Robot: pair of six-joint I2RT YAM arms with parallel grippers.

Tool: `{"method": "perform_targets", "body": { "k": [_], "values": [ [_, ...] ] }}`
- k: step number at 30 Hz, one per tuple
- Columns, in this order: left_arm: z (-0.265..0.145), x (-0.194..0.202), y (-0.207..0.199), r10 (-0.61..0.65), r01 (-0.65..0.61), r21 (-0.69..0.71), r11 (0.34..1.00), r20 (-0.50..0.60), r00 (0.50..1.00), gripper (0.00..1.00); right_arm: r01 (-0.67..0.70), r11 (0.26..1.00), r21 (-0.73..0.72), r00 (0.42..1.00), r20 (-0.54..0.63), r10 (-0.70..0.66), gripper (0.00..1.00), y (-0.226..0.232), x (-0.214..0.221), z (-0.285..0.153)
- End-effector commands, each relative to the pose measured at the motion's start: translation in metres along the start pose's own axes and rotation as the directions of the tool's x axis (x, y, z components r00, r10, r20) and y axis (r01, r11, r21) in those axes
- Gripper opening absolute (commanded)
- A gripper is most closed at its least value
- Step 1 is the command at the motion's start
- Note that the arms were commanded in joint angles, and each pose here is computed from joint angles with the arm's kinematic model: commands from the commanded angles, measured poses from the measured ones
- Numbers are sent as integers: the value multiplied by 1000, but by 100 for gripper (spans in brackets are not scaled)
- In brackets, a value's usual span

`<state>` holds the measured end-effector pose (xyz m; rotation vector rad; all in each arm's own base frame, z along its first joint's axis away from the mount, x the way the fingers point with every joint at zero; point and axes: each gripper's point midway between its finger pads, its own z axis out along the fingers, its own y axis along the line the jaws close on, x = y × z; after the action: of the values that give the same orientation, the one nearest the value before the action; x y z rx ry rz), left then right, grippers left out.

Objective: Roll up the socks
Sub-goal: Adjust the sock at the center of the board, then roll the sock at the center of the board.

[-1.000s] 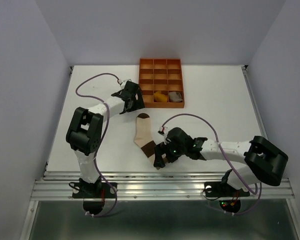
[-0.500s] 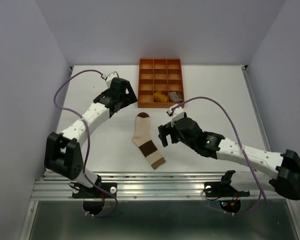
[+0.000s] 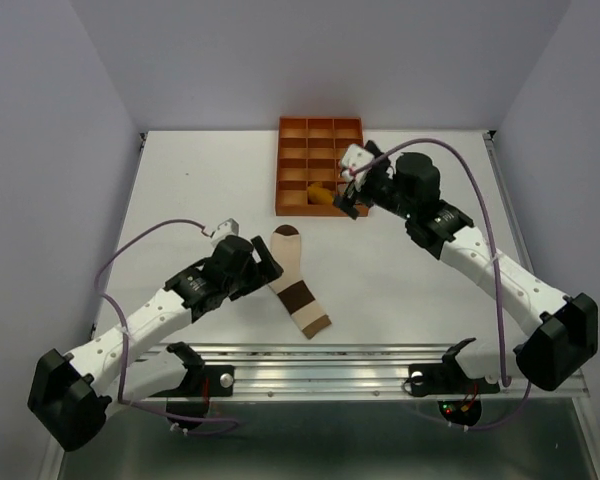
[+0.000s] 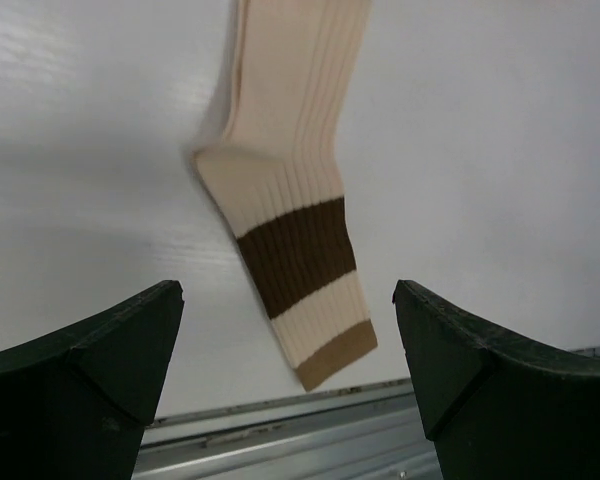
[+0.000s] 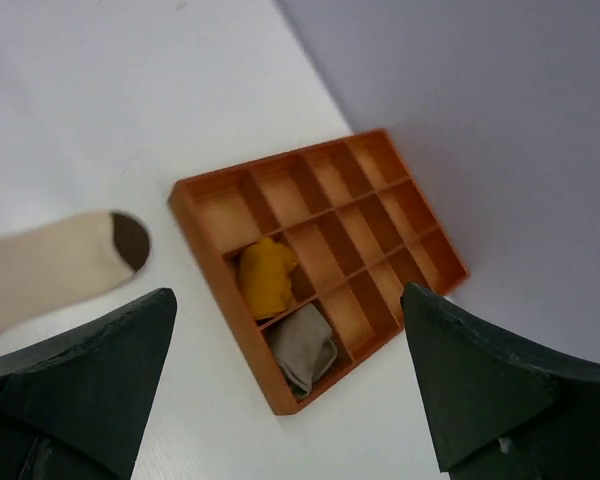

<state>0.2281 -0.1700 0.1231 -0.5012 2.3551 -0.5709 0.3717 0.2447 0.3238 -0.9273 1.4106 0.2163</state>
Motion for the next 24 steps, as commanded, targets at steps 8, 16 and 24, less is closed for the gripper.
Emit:
{"method": "perform_targets", "body": {
  "k": [8, 16, 24],
  "values": [
    [18, 67, -49, -90, 109, 111, 988, -162, 983, 99, 403, 446, -799, 873, 190, -448, 100, 172, 119, -86],
    [52, 71, -66, -35, 48, 65, 997, -184, 982, 99, 436, 297, -849, 861, 299, -410, 100, 244, 151, -124],
    [86, 84, -49, 24, -38, -50, 998, -260, 965, 99, 462, 253, -850, 843, 333, -422, 100, 281, 169, -123]
  ]
}}
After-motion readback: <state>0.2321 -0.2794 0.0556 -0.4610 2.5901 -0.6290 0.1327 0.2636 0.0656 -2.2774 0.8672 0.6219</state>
